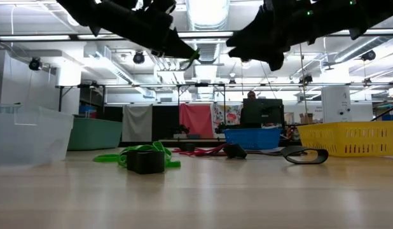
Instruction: Sort rubber bands into baskets
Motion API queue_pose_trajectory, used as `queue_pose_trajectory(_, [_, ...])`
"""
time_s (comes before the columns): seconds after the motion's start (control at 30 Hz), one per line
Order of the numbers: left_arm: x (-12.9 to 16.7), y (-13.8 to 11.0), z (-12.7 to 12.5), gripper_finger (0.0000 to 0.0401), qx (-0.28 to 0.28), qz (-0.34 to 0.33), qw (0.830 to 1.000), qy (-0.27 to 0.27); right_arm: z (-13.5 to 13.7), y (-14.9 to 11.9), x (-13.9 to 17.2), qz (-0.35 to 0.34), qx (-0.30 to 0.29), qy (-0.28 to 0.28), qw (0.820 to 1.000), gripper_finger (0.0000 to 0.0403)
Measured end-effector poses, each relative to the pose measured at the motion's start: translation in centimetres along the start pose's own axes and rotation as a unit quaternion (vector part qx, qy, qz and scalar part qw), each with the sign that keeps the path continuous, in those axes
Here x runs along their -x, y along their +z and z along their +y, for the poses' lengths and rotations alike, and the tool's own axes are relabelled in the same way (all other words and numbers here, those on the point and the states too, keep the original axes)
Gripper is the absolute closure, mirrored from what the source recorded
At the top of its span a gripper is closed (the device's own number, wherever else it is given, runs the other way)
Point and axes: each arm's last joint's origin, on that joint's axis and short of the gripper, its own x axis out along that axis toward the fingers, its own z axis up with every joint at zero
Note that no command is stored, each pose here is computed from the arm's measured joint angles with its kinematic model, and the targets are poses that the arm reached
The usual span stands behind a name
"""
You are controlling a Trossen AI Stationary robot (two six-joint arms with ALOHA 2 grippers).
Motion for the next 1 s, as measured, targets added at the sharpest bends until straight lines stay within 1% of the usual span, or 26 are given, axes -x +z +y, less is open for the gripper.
queue_pose_trajectory(0.1, [-0.6, 0.0, -0.2, 0.0401, -0.005, -0.019, 1.000, 0.001, 0.1, 0.2, 0.0, -0.003, -0.003, 0.012, 1.000, 0.0252])
queue_pose_trajectory(0.37, [-1.3, 0.4, -0.5, 0.0401, 0.002, -0.063, 0.998, 0.006, 0.1, 0.2, 0.0, -0.005, 0.005, 0.009, 1.000, 0.0252])
queue_pose_trajectory(0.57, [-1.1, 1.3, -0.2, 0.0401, 0.011, -0.110, 0.994, 0.019, -0.4, 0.7, -0.2, -0.022, -0.002, -0.019, 1.000, 0.0252])
queue_pose_trajectory(0.7, [-1.1, 1.6, -0.1, 0.0401, 0.005, -0.125, 0.992, 0.028, -0.6, 1.5, -0.5, -0.035, -0.025, -0.025, 0.999, 0.0252])
queue_pose_trajectory(0.8, [-1.0, 1.6, -0.1, 0.0401, 0.005, -0.127, 0.991, 0.029, -0.6, 2.0, -0.7, -0.041, -0.034, -0.025, 0.998, 0.0243])
queue_pose_trajectory(0.9, [-1.0, 1.6, 0.0, 0.0401, 0.005, -0.128, 0.991, 0.030, -0.5, 2.5, -1.2, -0.044, -0.033, -0.011, 0.998, 0.0228])
queue_pose_trajectory(1.0, [-1.0, 1.7, 0.0, 0.0401, 0.006, -0.129, 0.991, 0.030, -0.1, 2.1, -2.7, -0.028, -0.006, -0.013, 0.999, 0.0215])
